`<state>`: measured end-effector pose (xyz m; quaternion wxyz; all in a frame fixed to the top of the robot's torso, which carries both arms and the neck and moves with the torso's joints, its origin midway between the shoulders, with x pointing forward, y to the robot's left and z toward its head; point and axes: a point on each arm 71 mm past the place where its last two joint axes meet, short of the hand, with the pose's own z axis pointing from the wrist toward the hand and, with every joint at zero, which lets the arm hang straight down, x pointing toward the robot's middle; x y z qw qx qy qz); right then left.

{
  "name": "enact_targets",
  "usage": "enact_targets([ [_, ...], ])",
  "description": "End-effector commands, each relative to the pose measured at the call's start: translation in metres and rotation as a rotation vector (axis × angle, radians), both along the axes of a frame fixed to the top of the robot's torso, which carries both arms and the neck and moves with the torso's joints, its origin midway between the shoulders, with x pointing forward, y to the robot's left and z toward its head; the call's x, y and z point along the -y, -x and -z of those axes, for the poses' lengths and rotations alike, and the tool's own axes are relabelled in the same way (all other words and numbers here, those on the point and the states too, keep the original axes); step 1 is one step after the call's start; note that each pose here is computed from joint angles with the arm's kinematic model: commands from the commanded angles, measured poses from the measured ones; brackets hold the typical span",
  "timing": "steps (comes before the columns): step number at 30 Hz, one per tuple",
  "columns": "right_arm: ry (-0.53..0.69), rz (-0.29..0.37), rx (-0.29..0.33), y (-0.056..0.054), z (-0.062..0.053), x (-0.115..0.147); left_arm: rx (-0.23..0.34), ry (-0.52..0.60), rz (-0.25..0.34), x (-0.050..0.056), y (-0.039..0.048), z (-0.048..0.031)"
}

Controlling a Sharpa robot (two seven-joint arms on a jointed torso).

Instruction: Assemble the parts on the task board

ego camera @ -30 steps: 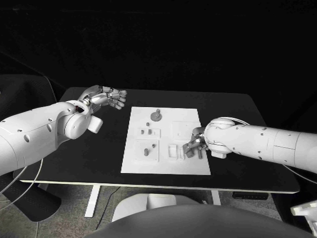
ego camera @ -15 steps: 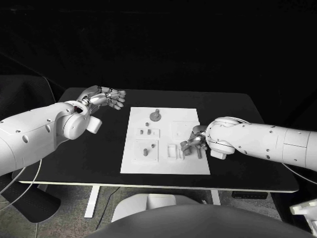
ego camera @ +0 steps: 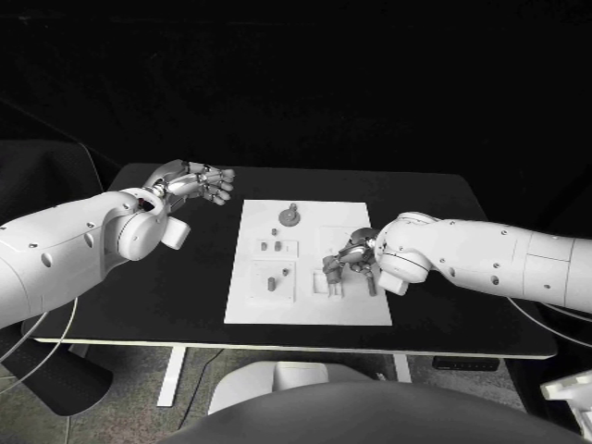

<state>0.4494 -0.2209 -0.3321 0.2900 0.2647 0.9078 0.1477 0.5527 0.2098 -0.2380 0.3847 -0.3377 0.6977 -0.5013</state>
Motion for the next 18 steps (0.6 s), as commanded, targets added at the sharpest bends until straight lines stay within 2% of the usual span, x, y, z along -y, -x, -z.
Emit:
enact_targets([
  [1,-0.096,0.099,-0.081,0.002,0.003,-0.005,-0.001,0.010,0.014,0.002,0.0004,-0.0010],
  [6,-0.110,0.101,-0.093,0.002,0.004,-0.014,-0.003,0.010,0.014,0.002,0.0005,-0.0010],
  [8,-0.084,0.068,-0.059,0.001,0.003,-0.019,-0.004,0.010,0.015,0.002,0.0006,-0.0010],
  [10,-0.080,0.074,-0.056,0.001,0.004,-0.021,-0.004,0.010,0.016,0.002,0.0006,-0.0010],
  [18,0.019,0.019,0.039,-0.006,0.004,-0.015,-0.006,0.009,0.014,0.000,0.0010,-0.0011],
])
